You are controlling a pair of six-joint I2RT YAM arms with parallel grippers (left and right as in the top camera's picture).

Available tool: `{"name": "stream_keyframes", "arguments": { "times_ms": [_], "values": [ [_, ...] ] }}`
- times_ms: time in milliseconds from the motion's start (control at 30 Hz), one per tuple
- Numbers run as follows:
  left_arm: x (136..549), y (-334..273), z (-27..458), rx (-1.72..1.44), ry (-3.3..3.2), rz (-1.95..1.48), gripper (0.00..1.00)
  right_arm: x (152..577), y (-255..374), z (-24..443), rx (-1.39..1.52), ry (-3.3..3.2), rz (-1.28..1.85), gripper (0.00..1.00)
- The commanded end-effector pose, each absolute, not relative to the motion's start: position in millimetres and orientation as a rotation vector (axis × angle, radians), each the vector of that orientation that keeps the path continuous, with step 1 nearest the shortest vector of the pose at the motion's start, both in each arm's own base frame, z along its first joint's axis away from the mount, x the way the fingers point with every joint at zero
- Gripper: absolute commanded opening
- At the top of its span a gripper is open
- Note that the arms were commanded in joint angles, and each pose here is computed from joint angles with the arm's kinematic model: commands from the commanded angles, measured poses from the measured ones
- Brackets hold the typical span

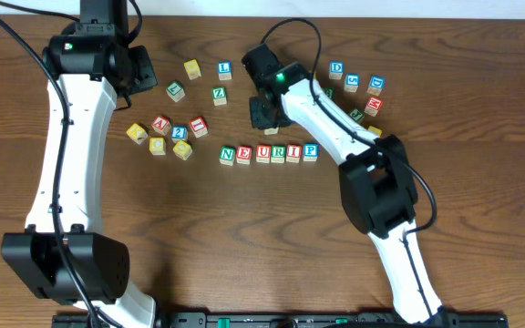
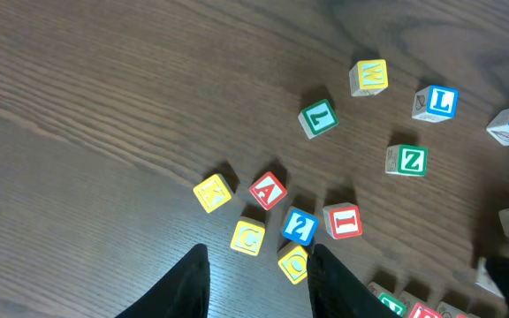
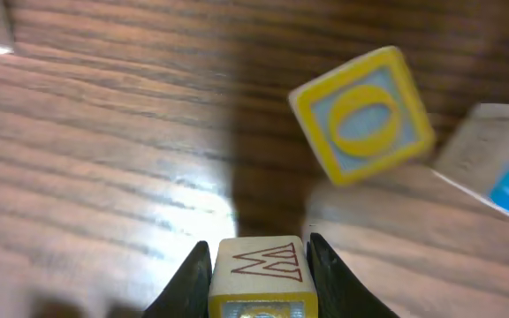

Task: Spell out NEURIPS
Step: 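Carry the yellow S block toward the right end of the row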

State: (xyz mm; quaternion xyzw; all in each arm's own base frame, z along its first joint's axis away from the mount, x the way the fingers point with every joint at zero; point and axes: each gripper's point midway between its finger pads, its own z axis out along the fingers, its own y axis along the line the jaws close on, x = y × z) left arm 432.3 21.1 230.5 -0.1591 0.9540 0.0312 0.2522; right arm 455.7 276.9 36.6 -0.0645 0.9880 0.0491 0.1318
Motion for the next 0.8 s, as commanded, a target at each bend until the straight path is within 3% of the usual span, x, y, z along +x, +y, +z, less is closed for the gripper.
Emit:
{"name": "stream_keyframes", "arguments": {
  "times_ms": [0, 167, 333, 533, 767],
  "values": [
    [431.5, 24.6, 217.8, -0.433, 2.627, 0.118, 0.36, 468.6, 269.7, 136.9, -0.188, 2.69, 0.224, 0.17],
    [431.5, 24.6, 217.9, -0.433, 2.627, 0.118, 0.36, 445.9, 239.3, 211.7, -0.174, 2.627, 0.236, 0.15],
    [431.5, 24.6, 217.9, -0.433, 2.627, 0.118, 0.36, 414.4, 202.6, 247.8, -0.137, 2.65, 0.183, 0.13],
    [431.6, 24.6, 217.9, -0.433, 2.627, 0.118, 0.36, 385.3, 156.5, 221.7, -0.086, 2.824, -0.023, 0.13],
    [431.6, 24.6, 218.0, -0.433, 2.627, 0.118, 0.36, 373.5, 141.0, 153.7, -0.01, 2.955, -0.106, 0.14]
  ]
}}
